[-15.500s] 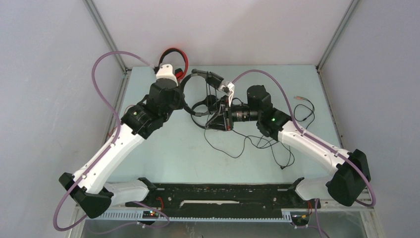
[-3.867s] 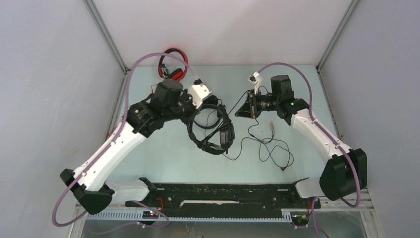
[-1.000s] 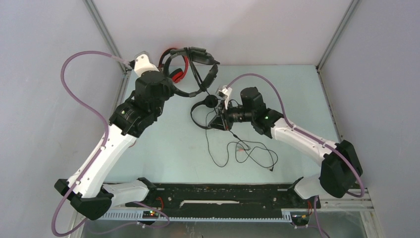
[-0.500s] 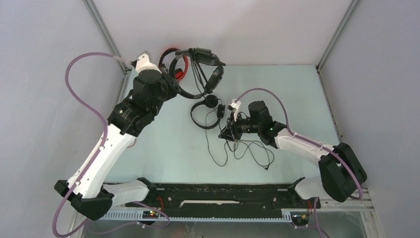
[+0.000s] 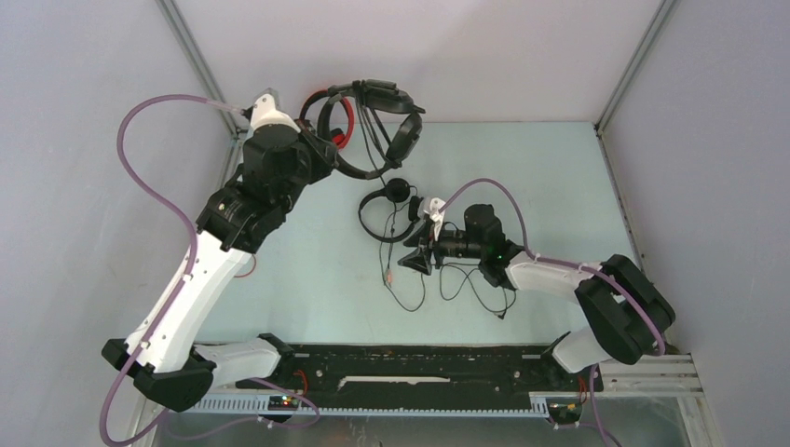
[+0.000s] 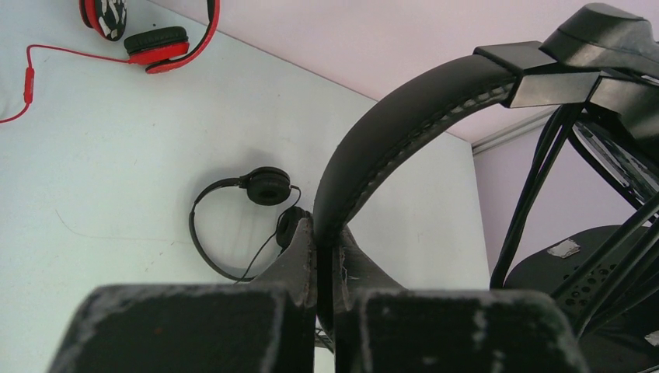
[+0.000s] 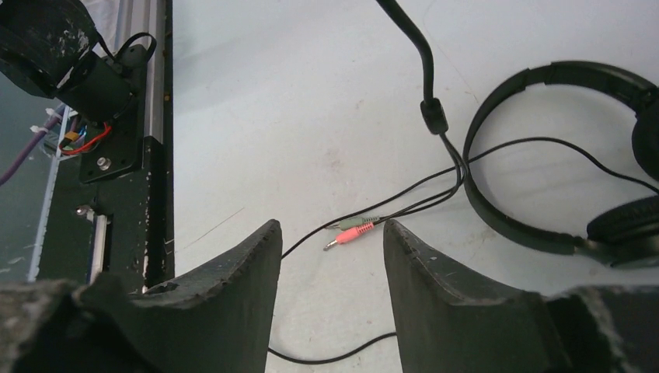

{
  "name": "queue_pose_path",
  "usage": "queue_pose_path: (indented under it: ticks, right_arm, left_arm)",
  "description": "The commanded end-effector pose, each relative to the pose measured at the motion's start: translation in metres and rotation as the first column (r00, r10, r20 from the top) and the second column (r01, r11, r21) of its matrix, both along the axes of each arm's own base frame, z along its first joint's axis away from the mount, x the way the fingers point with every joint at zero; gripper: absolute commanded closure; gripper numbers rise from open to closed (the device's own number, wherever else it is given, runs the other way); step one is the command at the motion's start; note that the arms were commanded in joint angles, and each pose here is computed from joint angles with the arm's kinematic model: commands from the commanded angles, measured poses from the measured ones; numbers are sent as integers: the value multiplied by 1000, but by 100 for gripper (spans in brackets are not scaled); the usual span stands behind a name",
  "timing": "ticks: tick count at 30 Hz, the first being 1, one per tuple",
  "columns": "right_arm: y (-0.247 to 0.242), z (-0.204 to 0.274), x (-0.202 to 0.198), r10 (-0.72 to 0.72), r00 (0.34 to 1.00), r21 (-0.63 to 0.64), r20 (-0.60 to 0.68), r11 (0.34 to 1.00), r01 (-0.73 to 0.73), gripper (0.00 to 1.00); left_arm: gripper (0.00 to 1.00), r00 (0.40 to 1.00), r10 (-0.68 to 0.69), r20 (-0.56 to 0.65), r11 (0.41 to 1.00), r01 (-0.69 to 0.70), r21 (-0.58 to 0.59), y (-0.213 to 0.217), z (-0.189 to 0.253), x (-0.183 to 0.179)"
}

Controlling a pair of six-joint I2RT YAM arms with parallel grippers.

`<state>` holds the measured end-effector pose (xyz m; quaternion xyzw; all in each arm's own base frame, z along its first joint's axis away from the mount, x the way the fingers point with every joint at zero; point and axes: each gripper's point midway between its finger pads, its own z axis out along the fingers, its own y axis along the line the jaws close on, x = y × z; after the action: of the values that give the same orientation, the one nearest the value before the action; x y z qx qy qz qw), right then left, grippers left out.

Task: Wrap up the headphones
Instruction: Wrap the headphones cable around the headphones.

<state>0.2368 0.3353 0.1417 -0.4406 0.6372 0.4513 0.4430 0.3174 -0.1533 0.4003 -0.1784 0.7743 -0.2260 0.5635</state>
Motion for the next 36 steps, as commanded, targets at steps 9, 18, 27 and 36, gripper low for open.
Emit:
queue_pose_path:
  ticks: [9, 18, 27, 36]
  right_arm:
    - [33, 39, 32, -33, 955, 202, 294, 979, -28, 33]
    - [43, 32, 48, -55, 949, 213, 311, 977, -14, 33]
    - [51, 16, 63, -111, 960, 226, 257, 973, 52, 37]
    - [32, 9, 48, -130, 978, 246, 166, 965, 86, 100]
  left_arm:
    - [100, 992, -25, 123, 995, 36, -88, -4, 65, -3]
    - [100, 989, -40, 141, 993, 55, -100, -6, 81, -4]
    - [100, 990, -45, 135, 993, 59, -103, -8, 82, -5]
    - [100, 983, 8, 182, 998, 4, -63, 12, 103, -4]
